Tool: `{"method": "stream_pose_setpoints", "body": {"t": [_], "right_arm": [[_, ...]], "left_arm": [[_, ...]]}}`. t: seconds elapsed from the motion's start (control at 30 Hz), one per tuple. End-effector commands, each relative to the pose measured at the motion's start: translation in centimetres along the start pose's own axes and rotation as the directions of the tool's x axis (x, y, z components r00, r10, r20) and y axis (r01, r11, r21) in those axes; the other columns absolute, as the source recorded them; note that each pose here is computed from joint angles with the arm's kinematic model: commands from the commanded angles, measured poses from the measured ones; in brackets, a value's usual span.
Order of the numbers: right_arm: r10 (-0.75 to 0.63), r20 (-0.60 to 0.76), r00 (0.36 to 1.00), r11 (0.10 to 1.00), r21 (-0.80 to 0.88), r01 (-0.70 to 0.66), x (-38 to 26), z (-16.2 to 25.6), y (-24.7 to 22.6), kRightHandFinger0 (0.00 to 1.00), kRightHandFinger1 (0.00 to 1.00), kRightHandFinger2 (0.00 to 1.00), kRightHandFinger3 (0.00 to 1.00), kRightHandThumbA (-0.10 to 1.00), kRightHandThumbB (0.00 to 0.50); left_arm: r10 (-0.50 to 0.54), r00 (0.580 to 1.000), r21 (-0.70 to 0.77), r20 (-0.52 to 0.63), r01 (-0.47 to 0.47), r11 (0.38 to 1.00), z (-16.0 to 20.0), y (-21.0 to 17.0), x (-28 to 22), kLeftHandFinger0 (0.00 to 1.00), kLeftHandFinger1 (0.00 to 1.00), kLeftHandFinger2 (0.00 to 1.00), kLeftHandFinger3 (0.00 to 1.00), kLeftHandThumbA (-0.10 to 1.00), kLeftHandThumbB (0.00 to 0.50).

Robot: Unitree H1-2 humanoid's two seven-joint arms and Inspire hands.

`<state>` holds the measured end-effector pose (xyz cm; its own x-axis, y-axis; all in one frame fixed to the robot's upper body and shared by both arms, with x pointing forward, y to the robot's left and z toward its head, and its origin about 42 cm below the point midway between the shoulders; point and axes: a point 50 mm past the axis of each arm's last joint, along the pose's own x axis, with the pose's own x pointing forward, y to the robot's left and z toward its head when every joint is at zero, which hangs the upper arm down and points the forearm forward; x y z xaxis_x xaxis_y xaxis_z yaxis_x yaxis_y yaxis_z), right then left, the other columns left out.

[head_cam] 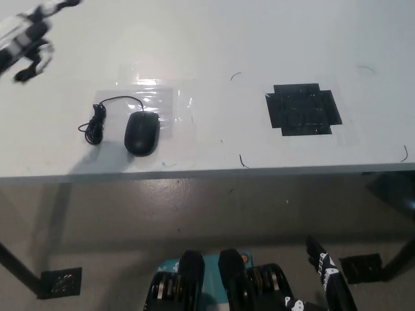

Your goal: The robot uses left hand to click on the left button of the black mouse, which is placed on the left area of the table

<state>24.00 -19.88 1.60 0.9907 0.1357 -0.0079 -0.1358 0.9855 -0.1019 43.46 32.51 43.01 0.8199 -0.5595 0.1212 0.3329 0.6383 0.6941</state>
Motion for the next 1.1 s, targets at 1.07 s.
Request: {"method": "stream_pose_setpoints", "body": {"t": [1.07], "right_arm": [[0.013, 0.130, 0.991, 0.997, -0.078, -0.003, 0.5, 1.9, -2.3, 1.00, 1.00, 1.00, 1.00, 1.00, 0.125]], "left_arm": [[-0.343, 0.684, -0.039, -0.644, 0.418, 0.908, -2.9, 2.0, 12.7, 0.00, 0.00, 0.35, 1.00, 1.00, 0.365]]}}
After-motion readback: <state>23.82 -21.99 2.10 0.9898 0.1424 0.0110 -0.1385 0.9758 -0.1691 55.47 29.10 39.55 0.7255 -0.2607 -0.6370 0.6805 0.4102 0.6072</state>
